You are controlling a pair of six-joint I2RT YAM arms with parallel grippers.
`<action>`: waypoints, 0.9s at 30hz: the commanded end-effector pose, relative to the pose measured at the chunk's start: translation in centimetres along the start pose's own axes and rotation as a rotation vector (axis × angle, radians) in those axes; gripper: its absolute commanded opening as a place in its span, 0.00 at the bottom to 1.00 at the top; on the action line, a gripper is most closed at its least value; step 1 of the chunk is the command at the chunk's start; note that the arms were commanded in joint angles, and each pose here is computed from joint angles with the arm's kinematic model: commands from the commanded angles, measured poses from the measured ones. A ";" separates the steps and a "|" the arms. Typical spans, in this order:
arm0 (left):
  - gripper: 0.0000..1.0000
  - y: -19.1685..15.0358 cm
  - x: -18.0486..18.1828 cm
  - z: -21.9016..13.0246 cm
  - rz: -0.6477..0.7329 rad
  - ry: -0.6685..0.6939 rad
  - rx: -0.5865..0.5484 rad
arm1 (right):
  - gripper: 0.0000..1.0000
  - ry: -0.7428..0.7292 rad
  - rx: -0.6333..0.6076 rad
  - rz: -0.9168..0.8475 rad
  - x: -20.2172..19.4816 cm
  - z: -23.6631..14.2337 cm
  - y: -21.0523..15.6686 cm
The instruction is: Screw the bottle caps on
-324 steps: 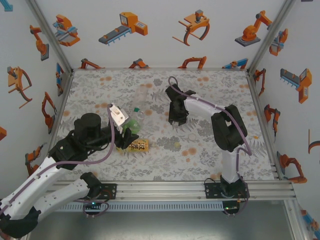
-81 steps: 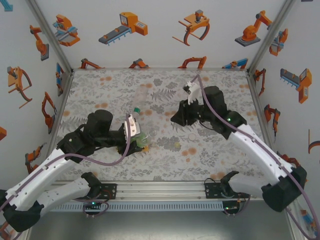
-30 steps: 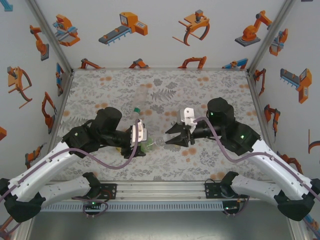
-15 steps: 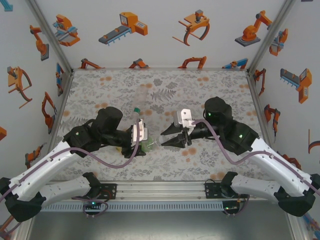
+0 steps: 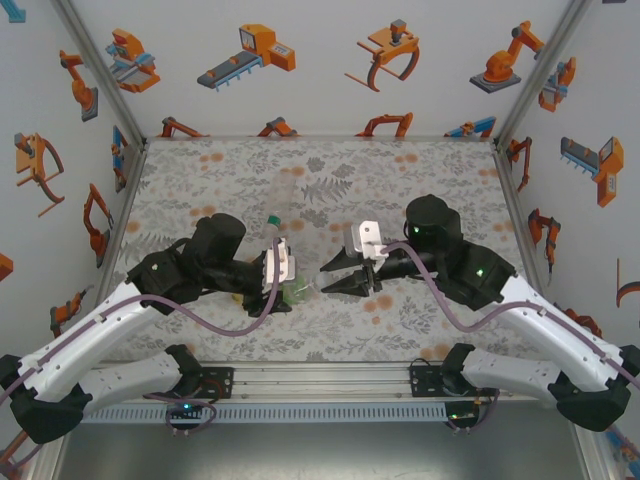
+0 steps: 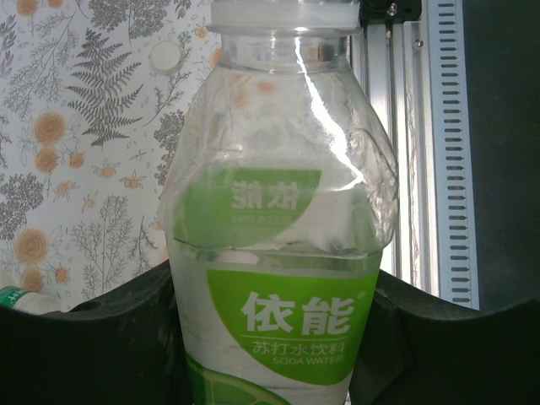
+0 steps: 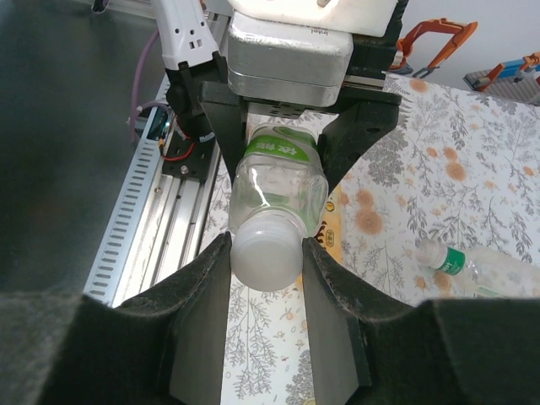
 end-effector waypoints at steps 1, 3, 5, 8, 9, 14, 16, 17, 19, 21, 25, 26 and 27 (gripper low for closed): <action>0.00 2.1 -0.5 -0.9 0.051 -0.032 -0.106 | 0.00 -0.017 0.025 -0.028 0.3 -0.2 -0.2; 0.00 2.2 -0.6 -1.0 0.052 -0.034 -0.109 | 0.00 -0.025 0.032 -0.027 0.3 -0.3 -0.3; 0.00 2.3 -0.6 -1.1 0.055 -0.038 -0.116 | 0.00 -0.029 0.033 -0.028 0.3 -0.4 -0.3; 0.00 2.4 -0.6 -1.0 0.055 -0.041 -0.121 | 0.00 -0.023 0.022 -0.036 0.3 -0.3 0.0; 0.00 2.5 -0.5 -1.0 0.052 -0.041 -0.120 | 0.00 -0.018 0.014 -0.041 0.3 -0.3 0.2; 0.00 2.4 -0.4 -0.6 0.037 -0.065 -0.104 | 0.00 0.023 -0.021 -0.050 0.4 -0.1 1.0; 0.00 2.5 -0.5 -0.4 0.034 -0.079 -0.098 | 0.00 0.038 -0.018 -0.048 0.4 0.0 1.1; 0.00 2.5 -0.5 -0.4 0.033 -0.085 -0.096 | 0.00 0.049 -0.015 -0.046 0.5 0.1 1.0; 0.00 2.6 -0.6 -0.4 0.035 -0.093 -0.101 | 0.00 0.057 -0.010 -0.043 0.5 0.1 0.9; 0.00 2.7 -0.6 -0.5 0.041 -0.092 -0.108 | 0.00 0.062 -0.007 -0.041 0.6 0.2 0.7; 0.00 2.9 -0.6 -0.7 0.046 -0.088 -0.124 | 0.00 0.064 0.005 -0.038 0.7 0.3 0.2; 0.00 2.9 -0.6 -0.7 0.046 -0.087 -0.128 | 0.00 0.065 0.006 -0.039 0.8 0.4 0.1; 0.00 3.0 -0.6 -0.7 0.046 -0.086 -0.134 | 0.00 0.065 0.006 -0.039 0.8 0.4 0.0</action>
Point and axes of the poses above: each hand's point on the last joint's axis, 136 mm out from that joint toward the fingers, its own z axis out along the fingers, its own x axis along the line the jaws close on, y = z × x, the point moved 6 cm from there along -z, back along the fingers, and after that the axes turned 2 degrees about z, right-handed, at the moved point
